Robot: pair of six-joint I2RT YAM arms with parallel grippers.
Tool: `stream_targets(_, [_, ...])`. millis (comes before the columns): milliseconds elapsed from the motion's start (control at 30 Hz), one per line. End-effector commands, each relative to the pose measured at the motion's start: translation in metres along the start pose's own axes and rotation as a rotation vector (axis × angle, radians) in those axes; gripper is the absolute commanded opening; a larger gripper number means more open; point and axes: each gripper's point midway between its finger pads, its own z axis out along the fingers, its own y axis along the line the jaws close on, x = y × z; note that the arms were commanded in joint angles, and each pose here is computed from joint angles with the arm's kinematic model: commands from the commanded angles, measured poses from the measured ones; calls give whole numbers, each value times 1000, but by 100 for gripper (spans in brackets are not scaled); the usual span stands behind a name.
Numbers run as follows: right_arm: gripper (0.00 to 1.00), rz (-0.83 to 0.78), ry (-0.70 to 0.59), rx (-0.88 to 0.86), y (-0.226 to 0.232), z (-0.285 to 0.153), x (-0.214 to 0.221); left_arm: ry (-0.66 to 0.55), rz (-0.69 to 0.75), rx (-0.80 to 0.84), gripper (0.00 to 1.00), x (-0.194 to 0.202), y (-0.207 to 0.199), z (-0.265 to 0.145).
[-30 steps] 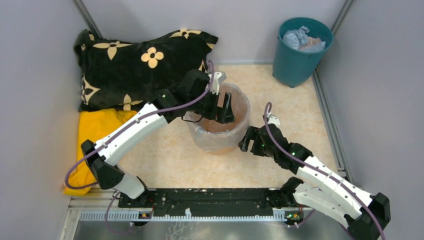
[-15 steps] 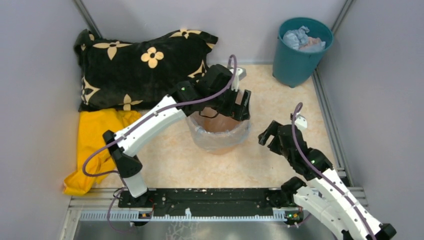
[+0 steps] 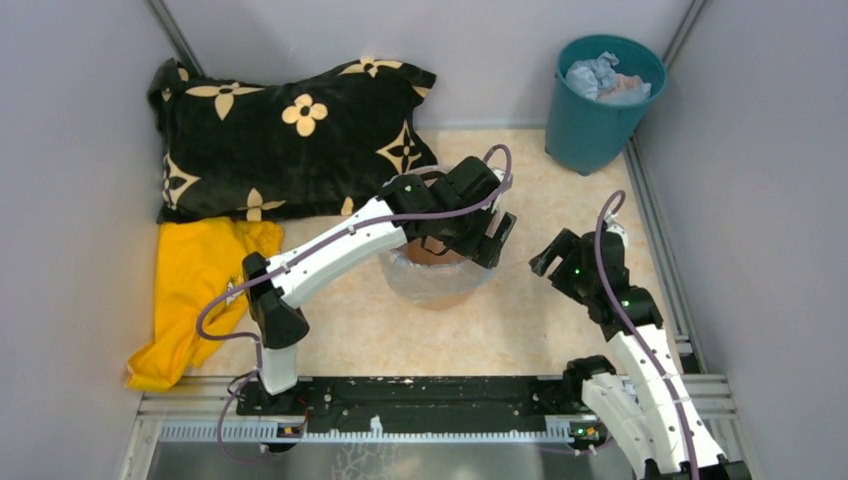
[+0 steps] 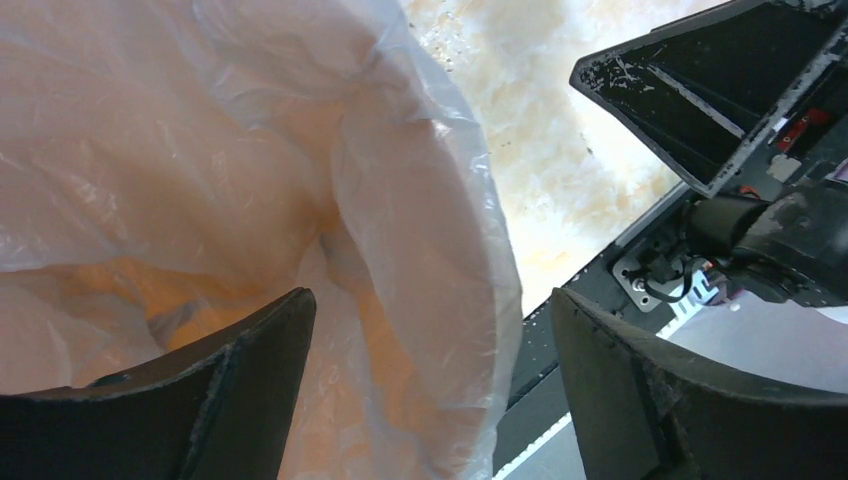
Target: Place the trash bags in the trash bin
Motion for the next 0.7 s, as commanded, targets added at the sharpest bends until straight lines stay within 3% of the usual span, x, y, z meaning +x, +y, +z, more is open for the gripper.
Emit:
stream_targets(0, [75, -4, 5, -181, 36, 5, -5, 16, 26, -59, 87, 3, 9, 3])
stream_targets(133, [68, -33, 65, -262, 50, 9, 5, 50, 36, -71, 66, 14, 13, 8])
stream_targets(333, [53, -100, 131, -349, 62, 8, 16, 129, 38, -131, 50, 44, 31, -3])
stream_targets(667, [48, -125, 228, -522, 91, 14, 29, 140, -9, -147, 51, 82, 47, -40])
